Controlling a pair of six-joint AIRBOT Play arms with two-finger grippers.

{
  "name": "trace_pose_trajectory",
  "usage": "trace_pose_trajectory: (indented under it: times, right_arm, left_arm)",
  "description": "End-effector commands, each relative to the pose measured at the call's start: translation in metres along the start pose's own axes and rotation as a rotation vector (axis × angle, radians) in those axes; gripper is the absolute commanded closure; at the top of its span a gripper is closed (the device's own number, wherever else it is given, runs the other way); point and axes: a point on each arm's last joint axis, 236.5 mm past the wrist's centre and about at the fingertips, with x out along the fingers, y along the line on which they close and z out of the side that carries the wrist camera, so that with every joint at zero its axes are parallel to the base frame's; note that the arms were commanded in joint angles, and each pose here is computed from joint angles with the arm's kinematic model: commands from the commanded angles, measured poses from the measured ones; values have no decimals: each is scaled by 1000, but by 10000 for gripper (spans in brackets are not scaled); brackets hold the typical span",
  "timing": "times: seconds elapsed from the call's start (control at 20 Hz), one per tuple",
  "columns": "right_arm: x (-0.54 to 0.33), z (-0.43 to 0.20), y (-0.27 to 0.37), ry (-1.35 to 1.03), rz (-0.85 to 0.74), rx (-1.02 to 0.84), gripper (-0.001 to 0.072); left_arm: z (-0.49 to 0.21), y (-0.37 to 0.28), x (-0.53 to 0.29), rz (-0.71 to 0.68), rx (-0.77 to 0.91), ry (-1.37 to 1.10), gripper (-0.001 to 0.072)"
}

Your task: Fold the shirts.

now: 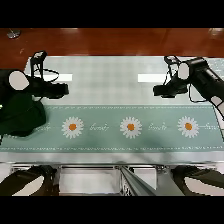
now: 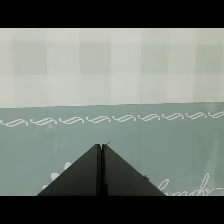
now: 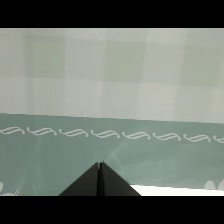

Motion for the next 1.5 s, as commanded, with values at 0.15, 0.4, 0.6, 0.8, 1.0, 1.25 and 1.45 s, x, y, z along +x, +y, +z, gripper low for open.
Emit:
trace_pose_trajectory:
  times: [0.15,0.4,0.6,0.8,1.0,1.25,1.45]
  right_arm:
    - [0,0,0,1,0,0,683]
    - [0,0,0,1,0,0,683]
    - [-2,33,9,-139,40,7,683]
    - [-6,54,12,-229,54,6,683]
    - [-2,45,9,-185,45,33,73]
    - [5,-5,10,14,44,-21,78]
    - [14,-15,37,12,68,-36,78]
  left_arm:
    - [0,0,0,1,0,0,676]
    - [0,0,0,1,0,0,676]
    - [6,0,0,-3,0,-27,676]
    - [40,-2,-3,-10,9,-167,570]
    - [60,69,-21,289,164,-216,4]
    - [4,270,-73,657,-403,-165,7]
    - [-46,284,-13,409,-632,-44,7]
